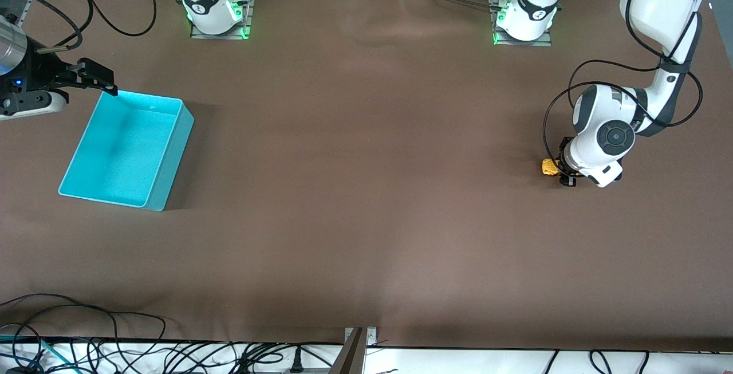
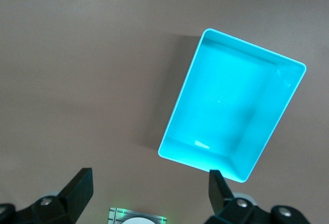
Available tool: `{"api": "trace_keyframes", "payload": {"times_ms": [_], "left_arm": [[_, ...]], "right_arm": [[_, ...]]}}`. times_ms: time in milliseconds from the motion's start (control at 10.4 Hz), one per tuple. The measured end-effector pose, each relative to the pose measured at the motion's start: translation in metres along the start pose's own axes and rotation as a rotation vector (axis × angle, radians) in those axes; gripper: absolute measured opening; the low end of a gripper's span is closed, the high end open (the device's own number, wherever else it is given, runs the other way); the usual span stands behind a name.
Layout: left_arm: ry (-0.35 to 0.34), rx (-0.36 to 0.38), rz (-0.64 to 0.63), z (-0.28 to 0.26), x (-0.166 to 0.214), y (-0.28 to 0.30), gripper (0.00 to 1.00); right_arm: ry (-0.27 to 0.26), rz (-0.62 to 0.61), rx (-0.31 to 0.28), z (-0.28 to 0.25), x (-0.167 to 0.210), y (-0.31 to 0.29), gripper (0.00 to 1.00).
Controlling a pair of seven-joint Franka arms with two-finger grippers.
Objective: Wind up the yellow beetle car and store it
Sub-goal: 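Pull the held car backward along the table with the left gripper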
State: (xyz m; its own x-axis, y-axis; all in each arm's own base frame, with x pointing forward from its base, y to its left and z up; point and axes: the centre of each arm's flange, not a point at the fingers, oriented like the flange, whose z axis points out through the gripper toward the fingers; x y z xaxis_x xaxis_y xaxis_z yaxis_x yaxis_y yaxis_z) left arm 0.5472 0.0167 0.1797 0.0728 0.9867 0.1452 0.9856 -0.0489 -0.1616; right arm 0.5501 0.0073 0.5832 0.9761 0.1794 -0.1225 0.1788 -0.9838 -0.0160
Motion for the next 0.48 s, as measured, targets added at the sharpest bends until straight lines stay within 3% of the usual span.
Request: {"api": "trace_keyframes", "payload": {"times_ms": [287, 383, 479], "left_arm": [[0.0, 0.0, 0.001, 0.0, 0.0001, 0.0001, 0.45], [-0.003, -0.009, 0.004, 0.0045, 0.0006, 0.0025, 0.53], [-0.006, -0.019, 0.002, 0.0095, 0.0017, 0.0065, 0.67]], "right_arm": [[0.0, 0.0, 0.0, 0.0, 0.0, 0.0, 1.0], [0.0, 0.0, 0.0, 0.0, 0.0, 0.0, 1.0], [0.0, 0.0, 0.0, 0.0001, 0.0001, 0.0, 1.0]]}}
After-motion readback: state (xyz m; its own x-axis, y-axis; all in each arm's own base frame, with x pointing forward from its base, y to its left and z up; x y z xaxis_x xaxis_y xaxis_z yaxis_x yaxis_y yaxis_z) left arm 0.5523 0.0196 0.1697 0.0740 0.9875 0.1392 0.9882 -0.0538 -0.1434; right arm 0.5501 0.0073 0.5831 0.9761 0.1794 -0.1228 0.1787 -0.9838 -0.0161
